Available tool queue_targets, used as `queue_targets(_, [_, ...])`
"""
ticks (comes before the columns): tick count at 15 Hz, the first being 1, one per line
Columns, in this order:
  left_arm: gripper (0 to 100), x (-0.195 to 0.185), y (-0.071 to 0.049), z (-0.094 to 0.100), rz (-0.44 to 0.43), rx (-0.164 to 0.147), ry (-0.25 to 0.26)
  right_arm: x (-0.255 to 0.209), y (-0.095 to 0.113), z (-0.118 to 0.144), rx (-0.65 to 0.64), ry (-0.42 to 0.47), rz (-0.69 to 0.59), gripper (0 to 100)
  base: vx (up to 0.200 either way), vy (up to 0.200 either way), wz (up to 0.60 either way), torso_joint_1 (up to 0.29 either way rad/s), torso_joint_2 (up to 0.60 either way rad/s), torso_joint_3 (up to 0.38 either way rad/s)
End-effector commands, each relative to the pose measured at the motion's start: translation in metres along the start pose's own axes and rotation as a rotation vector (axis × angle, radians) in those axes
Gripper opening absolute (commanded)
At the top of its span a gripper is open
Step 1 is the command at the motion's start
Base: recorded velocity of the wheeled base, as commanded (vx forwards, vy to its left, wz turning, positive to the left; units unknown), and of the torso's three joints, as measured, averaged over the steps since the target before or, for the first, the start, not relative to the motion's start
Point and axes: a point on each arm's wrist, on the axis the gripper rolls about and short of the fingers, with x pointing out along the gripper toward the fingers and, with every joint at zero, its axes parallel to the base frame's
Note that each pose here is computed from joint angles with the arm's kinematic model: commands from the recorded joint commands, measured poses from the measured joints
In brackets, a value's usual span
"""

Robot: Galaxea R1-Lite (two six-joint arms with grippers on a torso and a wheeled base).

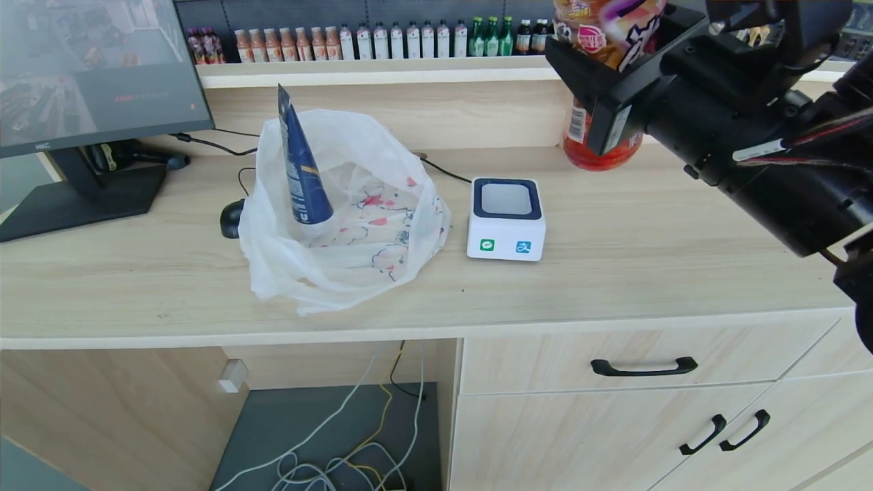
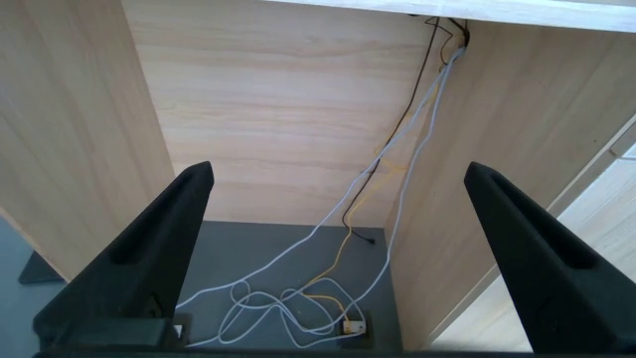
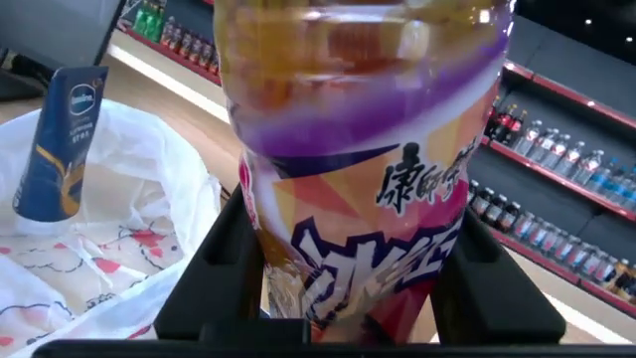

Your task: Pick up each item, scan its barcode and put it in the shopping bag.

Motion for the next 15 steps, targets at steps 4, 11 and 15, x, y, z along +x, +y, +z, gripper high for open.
queue_targets(4, [100, 0.000, 0.000, 0.000, 0.000, 0.000, 0.000, 0.020, 0.013, -0.011, -0.055, -0.076, 0.105, 0, 0.000, 0.000, 0.00, 0.000, 0.00, 0.000])
queue_targets(11, [100, 0.000, 0.000, 0.000, 0.000, 0.000, 0.000, 0.038, 0.027, -0.044, -0.137, -0.161, 0.276, 0, 0.000, 0.000, 0.00, 0.000, 0.00, 0.000])
queue_targets(15, [100, 0.000, 0.000, 0.000, 0.000, 0.000, 0.000, 0.049, 0.028, -0.065, -0.186, -0.215, 0.353, 0, 0.000, 0.000, 0.00, 0.000, 0.00, 0.000])
